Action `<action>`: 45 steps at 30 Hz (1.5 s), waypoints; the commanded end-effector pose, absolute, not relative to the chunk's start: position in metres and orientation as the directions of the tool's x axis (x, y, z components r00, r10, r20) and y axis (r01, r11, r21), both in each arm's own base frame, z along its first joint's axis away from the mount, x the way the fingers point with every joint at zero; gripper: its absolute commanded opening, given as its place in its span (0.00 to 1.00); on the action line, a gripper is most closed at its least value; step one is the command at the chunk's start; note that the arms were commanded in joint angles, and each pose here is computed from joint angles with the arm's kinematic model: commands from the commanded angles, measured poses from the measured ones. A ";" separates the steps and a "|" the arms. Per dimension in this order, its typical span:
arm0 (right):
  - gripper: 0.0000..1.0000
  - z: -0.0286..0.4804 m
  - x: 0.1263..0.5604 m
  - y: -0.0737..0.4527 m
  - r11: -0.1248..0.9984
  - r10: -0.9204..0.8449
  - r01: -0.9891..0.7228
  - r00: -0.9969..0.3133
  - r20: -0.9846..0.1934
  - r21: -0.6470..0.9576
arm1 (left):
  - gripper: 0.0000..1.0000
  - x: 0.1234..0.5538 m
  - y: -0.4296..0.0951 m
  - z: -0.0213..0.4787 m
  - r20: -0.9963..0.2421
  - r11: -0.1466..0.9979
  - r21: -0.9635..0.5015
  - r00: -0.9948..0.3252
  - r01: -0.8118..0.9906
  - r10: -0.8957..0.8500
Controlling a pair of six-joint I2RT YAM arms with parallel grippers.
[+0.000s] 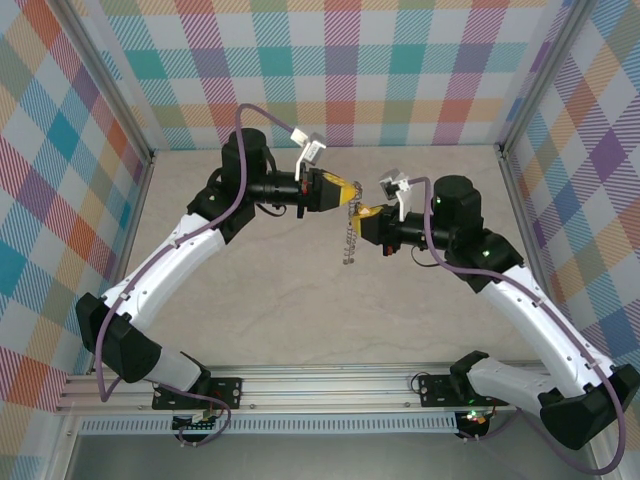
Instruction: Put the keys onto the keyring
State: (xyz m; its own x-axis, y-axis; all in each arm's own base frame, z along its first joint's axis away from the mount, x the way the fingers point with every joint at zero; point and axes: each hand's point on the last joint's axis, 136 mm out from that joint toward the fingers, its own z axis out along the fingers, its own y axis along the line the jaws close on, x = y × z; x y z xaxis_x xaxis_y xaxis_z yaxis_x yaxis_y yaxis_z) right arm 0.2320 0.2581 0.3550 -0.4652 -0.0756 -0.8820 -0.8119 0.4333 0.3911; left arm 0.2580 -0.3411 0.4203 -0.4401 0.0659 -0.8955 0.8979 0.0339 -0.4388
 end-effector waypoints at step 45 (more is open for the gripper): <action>0.00 0.389 0.228 0.250 0.437 -0.204 -0.860 -0.380 -0.902 0.263 | 0.00 0.243 -0.337 0.425 -0.922 0.020 -0.378 -0.378 0.926 0.079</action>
State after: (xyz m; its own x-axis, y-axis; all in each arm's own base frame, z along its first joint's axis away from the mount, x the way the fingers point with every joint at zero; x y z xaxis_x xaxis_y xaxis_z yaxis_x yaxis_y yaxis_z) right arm 0.2341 0.2465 0.3778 -0.4119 -0.1954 -0.8900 -0.8301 0.4833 0.2781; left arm 0.2556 -0.3396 0.4117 -0.4276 0.0958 -0.8989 0.9040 0.0419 -0.4255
